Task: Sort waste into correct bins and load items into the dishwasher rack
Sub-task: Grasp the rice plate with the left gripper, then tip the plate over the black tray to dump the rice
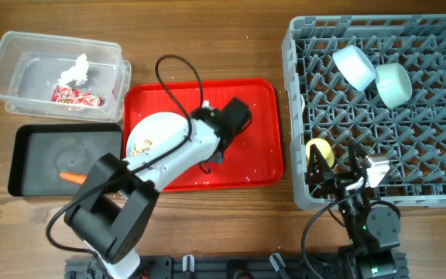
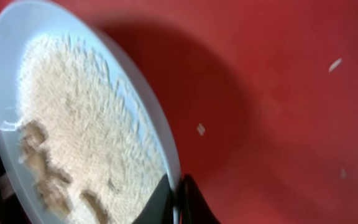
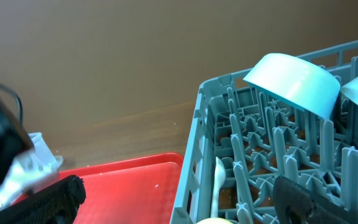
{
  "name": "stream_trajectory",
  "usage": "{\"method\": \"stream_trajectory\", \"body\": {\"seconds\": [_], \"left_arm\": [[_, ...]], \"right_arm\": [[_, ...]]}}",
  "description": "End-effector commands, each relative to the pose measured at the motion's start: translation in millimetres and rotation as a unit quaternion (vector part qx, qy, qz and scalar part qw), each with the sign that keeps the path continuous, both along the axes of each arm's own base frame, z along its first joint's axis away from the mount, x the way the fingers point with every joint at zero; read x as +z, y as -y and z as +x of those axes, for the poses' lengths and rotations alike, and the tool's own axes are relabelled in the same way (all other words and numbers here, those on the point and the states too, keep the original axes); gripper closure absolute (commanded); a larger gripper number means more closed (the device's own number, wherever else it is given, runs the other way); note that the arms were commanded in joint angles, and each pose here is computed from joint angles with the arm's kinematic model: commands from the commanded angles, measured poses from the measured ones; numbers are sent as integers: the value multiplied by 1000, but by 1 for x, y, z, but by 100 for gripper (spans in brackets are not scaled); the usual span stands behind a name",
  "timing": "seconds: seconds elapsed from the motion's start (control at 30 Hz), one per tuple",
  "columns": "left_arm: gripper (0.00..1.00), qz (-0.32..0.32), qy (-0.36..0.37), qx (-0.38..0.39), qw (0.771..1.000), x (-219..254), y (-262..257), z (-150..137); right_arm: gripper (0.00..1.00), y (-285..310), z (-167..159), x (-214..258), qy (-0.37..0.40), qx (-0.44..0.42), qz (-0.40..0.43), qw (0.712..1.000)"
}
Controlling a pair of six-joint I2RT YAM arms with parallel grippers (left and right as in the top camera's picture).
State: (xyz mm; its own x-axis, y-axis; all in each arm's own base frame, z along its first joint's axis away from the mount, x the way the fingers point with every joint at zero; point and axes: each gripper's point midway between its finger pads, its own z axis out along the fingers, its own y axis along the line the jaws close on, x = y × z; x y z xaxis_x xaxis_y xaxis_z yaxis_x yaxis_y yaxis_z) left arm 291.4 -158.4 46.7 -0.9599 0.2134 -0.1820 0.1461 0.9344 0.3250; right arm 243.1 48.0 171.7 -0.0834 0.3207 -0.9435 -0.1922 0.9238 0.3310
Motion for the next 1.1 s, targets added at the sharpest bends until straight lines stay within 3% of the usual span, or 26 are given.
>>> {"method": "stream_trajectory", "body": {"seconds": [0.0, 0.1, 0.2, 0.37, 0.57, 0.77, 0.93, 1.07], "left_arm": [[96, -10, 62, 26, 998, 73, -6, 28], [96, -32, 82, 56, 995, 103, -21, 36], [96, -94, 71, 107, 987, 115, -43, 37], [96, -263, 26, 218, 939, 128, -102, 44], [96, -387, 28, 246, 888, 135, -160, 49], [96, -537, 66, 178, 822, 153, -183, 41], [96, -639, 164, 146, 737, 200, -219, 25], [96, -677, 242, 162, 676, 216, -252, -4]], "right_arm": [[0, 2, 0, 1, 3, -6, 4, 1000], [0, 2, 0, 1, 3, -6, 4, 1000], [0, 2, 0, 1, 3, -6, 4, 1000], [0, 2, 0, 1, 3, -6, 4, 1000], [0, 2, 0, 1, 3, -6, 4, 1000], [0, 2, 0, 1, 3, -6, 4, 1000], [0, 2, 0, 1, 3, -6, 4, 1000], [0, 2, 0, 1, 3, -6, 4, 1000]]}}
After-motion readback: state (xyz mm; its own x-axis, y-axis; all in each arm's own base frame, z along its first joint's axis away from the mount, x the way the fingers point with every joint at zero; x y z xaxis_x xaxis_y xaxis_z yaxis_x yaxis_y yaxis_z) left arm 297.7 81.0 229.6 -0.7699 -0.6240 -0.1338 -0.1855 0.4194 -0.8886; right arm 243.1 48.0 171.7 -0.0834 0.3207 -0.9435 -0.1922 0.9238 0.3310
